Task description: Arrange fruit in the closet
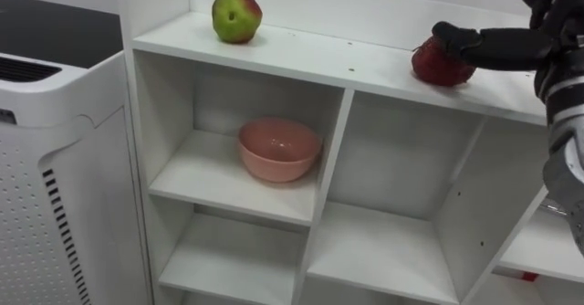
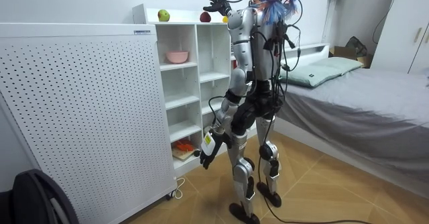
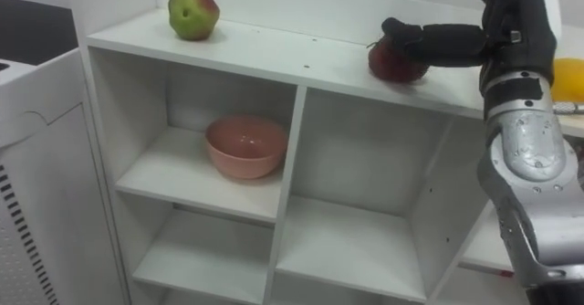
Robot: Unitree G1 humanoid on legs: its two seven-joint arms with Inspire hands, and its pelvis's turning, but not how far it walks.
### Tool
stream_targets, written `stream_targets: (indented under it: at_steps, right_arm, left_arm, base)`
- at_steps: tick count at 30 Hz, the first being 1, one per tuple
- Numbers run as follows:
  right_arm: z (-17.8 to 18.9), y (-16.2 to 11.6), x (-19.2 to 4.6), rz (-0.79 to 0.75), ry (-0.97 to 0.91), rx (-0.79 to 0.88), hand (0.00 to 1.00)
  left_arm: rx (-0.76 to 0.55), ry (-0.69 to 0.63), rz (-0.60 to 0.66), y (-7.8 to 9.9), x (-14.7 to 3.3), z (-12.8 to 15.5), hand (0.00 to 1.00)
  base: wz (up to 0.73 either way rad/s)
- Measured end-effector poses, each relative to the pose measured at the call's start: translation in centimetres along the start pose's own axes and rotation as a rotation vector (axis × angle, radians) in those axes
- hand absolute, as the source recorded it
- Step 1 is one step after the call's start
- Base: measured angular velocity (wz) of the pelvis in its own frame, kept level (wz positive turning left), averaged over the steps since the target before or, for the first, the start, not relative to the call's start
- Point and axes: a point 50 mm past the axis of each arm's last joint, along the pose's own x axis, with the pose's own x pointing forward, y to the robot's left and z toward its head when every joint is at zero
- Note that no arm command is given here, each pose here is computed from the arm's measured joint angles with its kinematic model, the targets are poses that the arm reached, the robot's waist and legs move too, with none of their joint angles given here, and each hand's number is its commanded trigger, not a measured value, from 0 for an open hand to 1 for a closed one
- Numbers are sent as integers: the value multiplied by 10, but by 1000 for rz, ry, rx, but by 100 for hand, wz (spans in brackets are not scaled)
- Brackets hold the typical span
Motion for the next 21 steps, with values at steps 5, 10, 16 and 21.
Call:
stream_targets:
  at_steps: [5,10,16,21]
  right_arm:
    - [1,0,0,-1,-2,2,0]
    - [0,0,1,8,3,-5,0]
    - [-12,8,-2,135,59,-58,0]
    - [-19,9,-2,188,94,-75,0]
  left_arm:
    - [0,1,3,0,0,0,0]
    - [0,0,1,0,0,0,0]
    - [4,19,-17,-1,0,-3,0]
    - [7,30,-22,0,0,-4,0]
  base:
    - [0]
    - [0]
    - [0]
    - [1]
